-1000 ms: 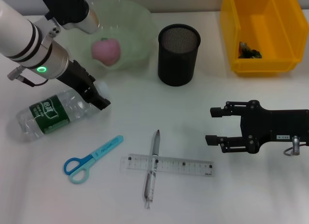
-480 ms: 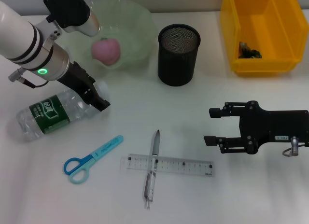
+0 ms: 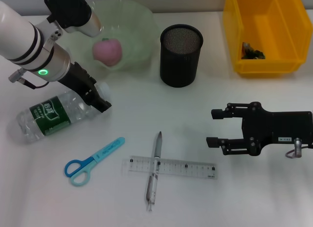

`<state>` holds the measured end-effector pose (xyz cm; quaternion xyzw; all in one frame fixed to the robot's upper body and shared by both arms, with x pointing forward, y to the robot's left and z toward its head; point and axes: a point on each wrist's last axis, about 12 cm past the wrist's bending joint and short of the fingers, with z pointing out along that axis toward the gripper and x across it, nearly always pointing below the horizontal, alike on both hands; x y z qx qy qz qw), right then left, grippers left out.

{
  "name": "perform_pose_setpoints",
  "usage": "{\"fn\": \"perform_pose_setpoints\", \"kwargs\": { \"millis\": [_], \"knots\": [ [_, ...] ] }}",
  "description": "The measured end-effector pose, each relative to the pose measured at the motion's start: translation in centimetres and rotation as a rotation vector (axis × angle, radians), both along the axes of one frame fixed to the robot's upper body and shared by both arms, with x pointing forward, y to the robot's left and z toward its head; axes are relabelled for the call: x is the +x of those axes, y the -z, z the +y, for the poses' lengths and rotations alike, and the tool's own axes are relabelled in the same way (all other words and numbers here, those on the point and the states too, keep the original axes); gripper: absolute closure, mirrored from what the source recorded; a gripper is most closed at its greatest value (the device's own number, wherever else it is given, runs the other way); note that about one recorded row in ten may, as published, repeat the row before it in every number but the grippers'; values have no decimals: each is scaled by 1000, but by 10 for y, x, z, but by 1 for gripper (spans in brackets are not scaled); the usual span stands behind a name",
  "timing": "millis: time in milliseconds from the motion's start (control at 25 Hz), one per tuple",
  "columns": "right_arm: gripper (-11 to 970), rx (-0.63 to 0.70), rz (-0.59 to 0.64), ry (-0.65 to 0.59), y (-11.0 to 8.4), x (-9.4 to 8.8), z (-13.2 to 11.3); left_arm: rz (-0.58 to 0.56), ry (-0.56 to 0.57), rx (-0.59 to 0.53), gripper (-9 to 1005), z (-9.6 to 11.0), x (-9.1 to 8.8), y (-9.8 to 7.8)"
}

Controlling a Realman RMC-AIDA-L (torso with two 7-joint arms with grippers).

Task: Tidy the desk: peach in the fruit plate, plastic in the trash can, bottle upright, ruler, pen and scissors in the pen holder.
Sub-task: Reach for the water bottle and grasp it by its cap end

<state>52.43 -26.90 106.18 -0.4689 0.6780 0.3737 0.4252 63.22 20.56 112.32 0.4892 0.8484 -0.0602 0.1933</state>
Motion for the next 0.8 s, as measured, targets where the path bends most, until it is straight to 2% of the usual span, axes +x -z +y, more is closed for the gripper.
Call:
{"fn": "perform_pose_setpoints", "kwargs": {
  "millis": [600, 800],
  "knots": [
    [231, 1, 0, -2, -1, 2, 1, -10, 29, 15, 274, -1, 0, 1],
    [232, 1, 0, -3, -2, 2, 1, -15, 30, 14, 378, -1, 0, 0]
  ]
}}
